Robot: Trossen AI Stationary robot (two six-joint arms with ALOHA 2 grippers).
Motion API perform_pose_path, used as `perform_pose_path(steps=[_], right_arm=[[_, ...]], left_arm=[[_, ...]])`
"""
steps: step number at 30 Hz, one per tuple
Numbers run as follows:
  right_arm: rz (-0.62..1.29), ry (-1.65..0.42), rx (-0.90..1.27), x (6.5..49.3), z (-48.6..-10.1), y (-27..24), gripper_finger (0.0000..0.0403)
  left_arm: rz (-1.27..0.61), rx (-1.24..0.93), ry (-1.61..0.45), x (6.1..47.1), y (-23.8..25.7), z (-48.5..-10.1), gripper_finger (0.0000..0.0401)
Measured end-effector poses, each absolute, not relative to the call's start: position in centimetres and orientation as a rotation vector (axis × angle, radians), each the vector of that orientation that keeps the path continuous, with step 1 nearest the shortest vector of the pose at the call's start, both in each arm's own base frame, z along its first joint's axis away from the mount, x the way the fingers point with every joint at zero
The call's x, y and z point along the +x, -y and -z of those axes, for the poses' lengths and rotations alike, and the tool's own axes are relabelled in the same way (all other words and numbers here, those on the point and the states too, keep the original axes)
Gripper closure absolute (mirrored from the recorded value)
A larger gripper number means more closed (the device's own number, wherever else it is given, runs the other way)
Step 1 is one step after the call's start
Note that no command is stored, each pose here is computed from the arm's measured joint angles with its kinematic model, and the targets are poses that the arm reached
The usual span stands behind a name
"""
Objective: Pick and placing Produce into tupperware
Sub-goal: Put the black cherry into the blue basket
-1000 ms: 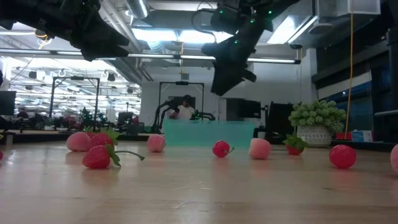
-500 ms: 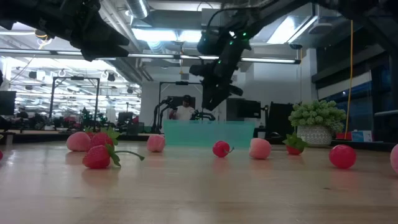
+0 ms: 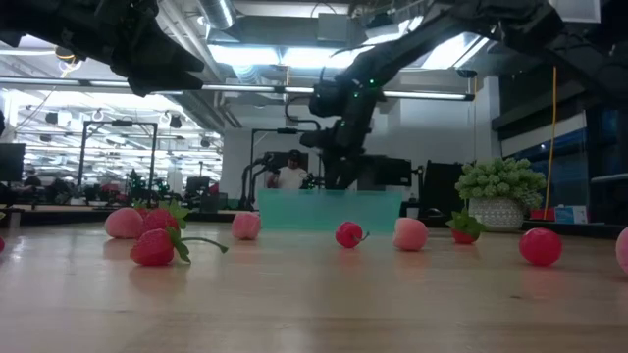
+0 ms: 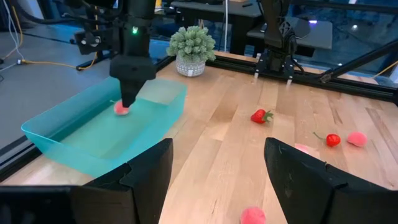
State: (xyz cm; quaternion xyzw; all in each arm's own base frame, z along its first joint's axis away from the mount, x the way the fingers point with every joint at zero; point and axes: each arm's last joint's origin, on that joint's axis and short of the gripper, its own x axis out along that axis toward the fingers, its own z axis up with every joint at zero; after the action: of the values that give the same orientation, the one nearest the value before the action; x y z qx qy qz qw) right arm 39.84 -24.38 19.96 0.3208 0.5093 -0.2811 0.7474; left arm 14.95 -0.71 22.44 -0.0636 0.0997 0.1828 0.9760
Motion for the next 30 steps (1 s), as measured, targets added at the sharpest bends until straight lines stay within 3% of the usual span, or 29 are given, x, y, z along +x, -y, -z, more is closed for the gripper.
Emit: perform_pose_path(steps=[12,30], right_arm=[[0.625,-1.181,0.715,38.8,-19.7,24.9,0.0279],[0.622,-1.284,0.758,38.9,-16.0,25.4,0.0279]], left_arm=[[-0.369,-0.128,-0.201,14.9,0.7,-22.4,0.0155],[-0.369,-0.126,-0.203,14.9,0.7,-22.4,0.0155]])
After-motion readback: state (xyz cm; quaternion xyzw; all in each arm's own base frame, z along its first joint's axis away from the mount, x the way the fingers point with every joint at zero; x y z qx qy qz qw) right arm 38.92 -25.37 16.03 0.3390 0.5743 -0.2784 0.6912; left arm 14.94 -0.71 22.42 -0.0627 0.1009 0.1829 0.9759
